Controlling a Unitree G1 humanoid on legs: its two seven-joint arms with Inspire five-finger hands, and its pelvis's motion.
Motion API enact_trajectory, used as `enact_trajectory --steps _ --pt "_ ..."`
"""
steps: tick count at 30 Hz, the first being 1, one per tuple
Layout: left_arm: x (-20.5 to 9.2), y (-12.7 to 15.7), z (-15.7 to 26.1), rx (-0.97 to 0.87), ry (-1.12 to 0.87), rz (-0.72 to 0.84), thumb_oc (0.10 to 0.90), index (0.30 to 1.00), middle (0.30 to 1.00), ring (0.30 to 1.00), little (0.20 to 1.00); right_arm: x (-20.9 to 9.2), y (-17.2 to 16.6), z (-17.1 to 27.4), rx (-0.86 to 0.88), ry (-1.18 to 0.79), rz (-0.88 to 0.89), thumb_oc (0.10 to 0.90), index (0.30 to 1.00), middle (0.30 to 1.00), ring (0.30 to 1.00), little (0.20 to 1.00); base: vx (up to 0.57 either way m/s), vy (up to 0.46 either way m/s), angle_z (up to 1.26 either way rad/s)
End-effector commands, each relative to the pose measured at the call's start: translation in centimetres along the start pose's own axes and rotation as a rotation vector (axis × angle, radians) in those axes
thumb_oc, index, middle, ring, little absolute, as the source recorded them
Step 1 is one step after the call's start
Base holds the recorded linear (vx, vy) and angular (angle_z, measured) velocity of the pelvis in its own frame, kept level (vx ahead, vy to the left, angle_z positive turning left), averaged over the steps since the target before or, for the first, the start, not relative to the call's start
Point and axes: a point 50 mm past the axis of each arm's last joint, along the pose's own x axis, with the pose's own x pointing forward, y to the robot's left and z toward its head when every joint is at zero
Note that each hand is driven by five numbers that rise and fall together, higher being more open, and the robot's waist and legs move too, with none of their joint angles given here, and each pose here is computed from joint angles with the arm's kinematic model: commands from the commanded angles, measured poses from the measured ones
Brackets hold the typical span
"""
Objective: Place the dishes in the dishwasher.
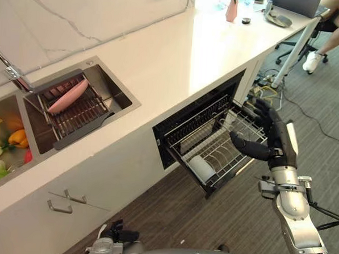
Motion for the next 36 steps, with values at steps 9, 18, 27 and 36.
enact_trajectory --steps 9,18,27,36 --pt "-0.1 3.3 -1.7 0.235 0.068 0.043 0.8 0.9 0.9 0.9 0.9 5.0 2.8 7.2 0.071 -0.41 0.063 0.8 0.9 0.9 0.9 0.9 0.12 0.356 0.22" --pt "-0.1 2.8 -1.8 0.178 0.084 0.041 0.8 0.9 0.9 0.9 0.9 5.1 2.9 6.5 0.154 -0.372 0.053 0.8 0.9 0.9 0.9 0.9 0.11 0.033 0.66" --pt "-0.8 2.2 -4.5 0.175 0.175 0.006 0.8 0.9 0.9 0.9 0.9 4.5 3.2 5.2 0.15 -0.302 0.114 0.8 0.9 0.9 0.9 0.9 0.06 -0.086 -0.01" --pt "-0.6 1.3 -3.5 0.213 0.135 -0.042 0.8 0.9 0.9 0.9 0.9 5.8 3.0 5.9 -0.129 -0.355 0.263 0.8 0.9 0.9 0.9 0.9 0.02 -0.083 0.0"
